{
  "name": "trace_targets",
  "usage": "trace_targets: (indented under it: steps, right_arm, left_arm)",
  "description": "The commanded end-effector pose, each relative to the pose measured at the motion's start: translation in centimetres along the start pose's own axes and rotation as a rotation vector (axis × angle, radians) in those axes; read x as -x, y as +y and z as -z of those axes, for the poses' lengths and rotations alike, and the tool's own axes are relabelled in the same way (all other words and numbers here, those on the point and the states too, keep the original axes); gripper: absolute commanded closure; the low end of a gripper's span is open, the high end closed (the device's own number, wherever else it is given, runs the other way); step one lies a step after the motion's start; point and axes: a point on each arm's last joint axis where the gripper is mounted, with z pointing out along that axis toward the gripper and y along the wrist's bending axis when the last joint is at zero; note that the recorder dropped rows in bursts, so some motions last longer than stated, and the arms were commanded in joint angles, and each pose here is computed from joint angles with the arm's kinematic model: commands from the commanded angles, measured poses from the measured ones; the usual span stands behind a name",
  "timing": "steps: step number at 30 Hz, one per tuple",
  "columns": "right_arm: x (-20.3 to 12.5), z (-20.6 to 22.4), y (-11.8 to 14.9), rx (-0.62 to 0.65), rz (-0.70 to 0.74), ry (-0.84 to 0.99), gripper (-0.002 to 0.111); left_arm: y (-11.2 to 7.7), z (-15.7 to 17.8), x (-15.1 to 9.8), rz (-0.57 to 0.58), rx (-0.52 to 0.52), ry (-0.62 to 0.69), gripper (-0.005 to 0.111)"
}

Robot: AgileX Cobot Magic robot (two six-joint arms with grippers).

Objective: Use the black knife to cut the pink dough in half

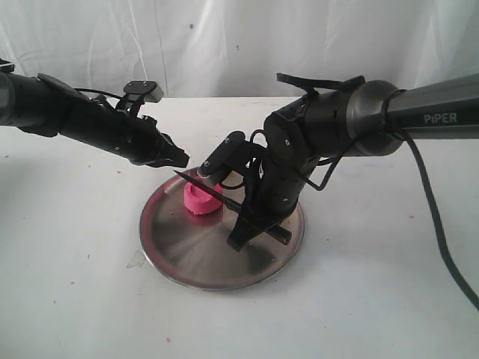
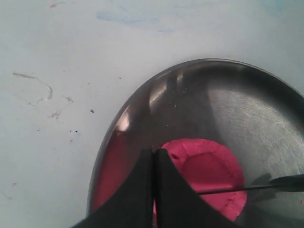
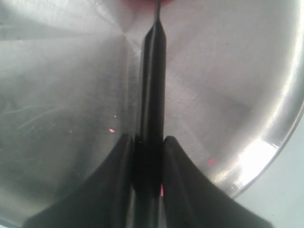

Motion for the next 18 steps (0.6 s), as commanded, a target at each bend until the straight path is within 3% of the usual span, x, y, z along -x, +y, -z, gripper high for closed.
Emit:
trace_targets:
  steps: [1,18]
  right_arm:
    - [0.0,0.0,-0.2,-0.005,0.007,-0.003,0.108]
    - [0.3,0.3,-0.4,-0.005,0.006,0.000,0.108]
  left_arm:
    - [-0.5,0.4,0.2,-0.026,-0.026,0.012,0.107]
    - [0.6,-2.2,-2.3,0.021,-0.056,0.087,0.107]
